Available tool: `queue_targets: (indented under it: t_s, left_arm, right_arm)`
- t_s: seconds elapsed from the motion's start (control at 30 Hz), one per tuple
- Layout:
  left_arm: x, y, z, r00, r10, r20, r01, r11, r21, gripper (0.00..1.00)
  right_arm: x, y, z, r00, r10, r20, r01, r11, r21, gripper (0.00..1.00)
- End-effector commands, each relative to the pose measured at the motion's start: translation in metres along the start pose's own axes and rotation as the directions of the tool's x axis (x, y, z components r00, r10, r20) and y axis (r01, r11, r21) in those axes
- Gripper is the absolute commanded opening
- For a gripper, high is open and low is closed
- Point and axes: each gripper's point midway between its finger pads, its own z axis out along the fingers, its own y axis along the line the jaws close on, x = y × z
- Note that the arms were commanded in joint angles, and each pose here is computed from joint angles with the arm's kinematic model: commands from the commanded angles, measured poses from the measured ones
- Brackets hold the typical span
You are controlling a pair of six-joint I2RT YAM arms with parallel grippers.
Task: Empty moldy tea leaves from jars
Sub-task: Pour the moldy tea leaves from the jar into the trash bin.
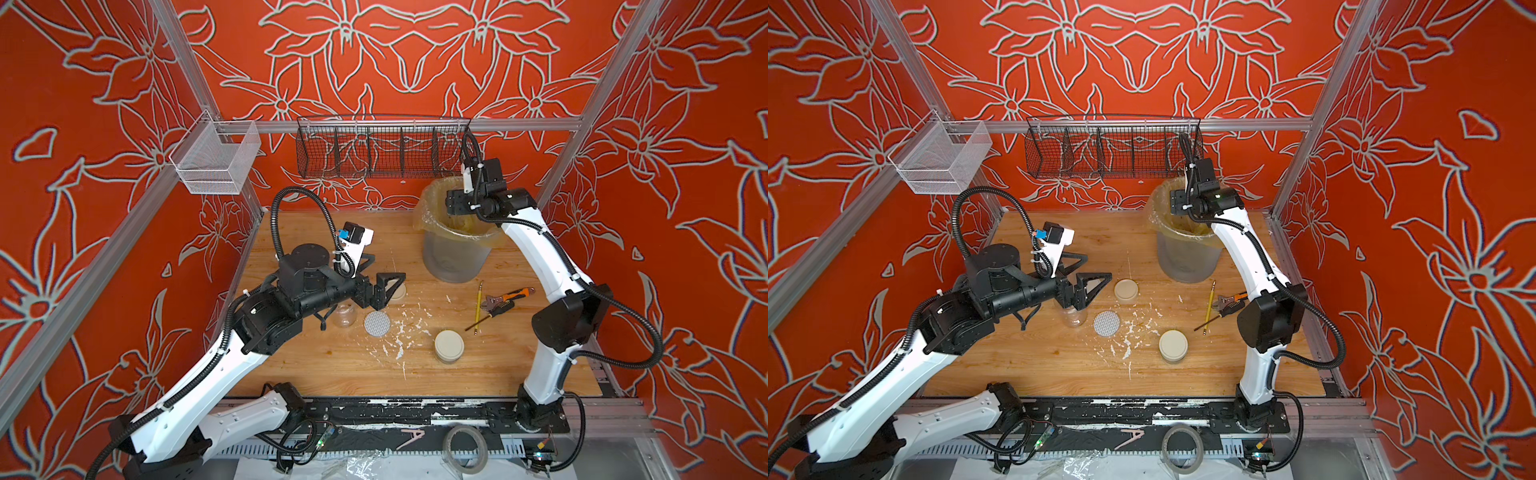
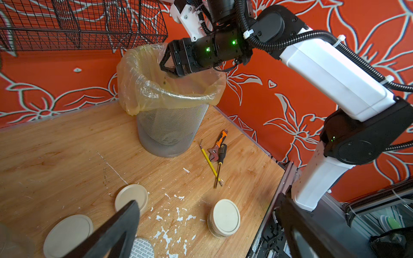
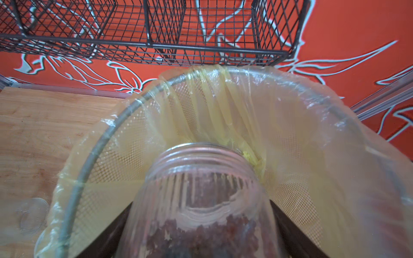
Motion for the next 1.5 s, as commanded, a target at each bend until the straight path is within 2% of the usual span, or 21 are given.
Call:
queue_targets:
  t_s: [0.0,0.1,0.2,0.33,0.47,0.6,0.9,1.13,1.47]
  left_arm:
    - [-0.002,-0.004,0.0,1.0,-0.004,0.002,0.004,1.0,0.018,0.97]
    - [-0.003,-0.006,0.0,1.0,-0.005,0.006,0.005,1.0,0.027,0.97]
    - [-0.004,-0.007,0.001,1.0,-0.005,0.009,0.005,0.999,0.033,0.97]
    - [-0.005,-0.008,0.001,1.0,-0.01,0.009,0.009,0.999,0.037,0.97]
    - [-0.004,-0.007,0.001,1.0,-0.018,0.009,0.018,0.999,0.036,0.97]
    - [-0.003,-0.008,0.0,1.0,-0.022,0.006,0.022,0.999,0.037,0.98]
    - [-0.003,-0.005,-0.002,1.0,-0.017,0.013,0.017,1.0,0.023,0.97]
    - [-0.002,-0.005,0.002,1.0,-0.016,0.007,0.016,1.0,0.025,0.98]
    - [-0.006,-0.011,0.003,1.0,-0.015,0.017,0.014,0.998,0.057,0.97]
  right_arm:
    - [-0.03,0.0,-0.042,0.991,0.039,0.132,-0.034,0.998,-0.046,0.33]
    - [-0.033,-0.002,-0.054,0.983,0.056,0.173,-0.048,0.998,-0.05,0.31]
    - [-0.033,-0.01,-0.053,0.983,0.05,0.176,-0.05,0.999,-0.003,0.28]
    - [-0.017,-0.015,-0.031,0.999,0.007,0.045,-0.009,0.999,0.053,0.29]
    - [0.003,-0.011,-0.013,0.994,-0.019,-0.112,0.026,0.998,0.059,0.31]
    - [0.012,-0.009,-0.006,0.986,-0.013,-0.168,0.022,0.998,0.052,0.32]
    - [0.007,-0.007,-0.012,0.99,-0.004,-0.143,0.01,0.999,0.042,0.31]
    - [-0.004,-0.004,-0.03,0.998,0.04,-0.043,-0.039,0.999,0.006,0.32]
    - [-0.027,-0.005,-0.085,0.987,0.099,0.13,-0.095,0.995,-0.038,0.27]
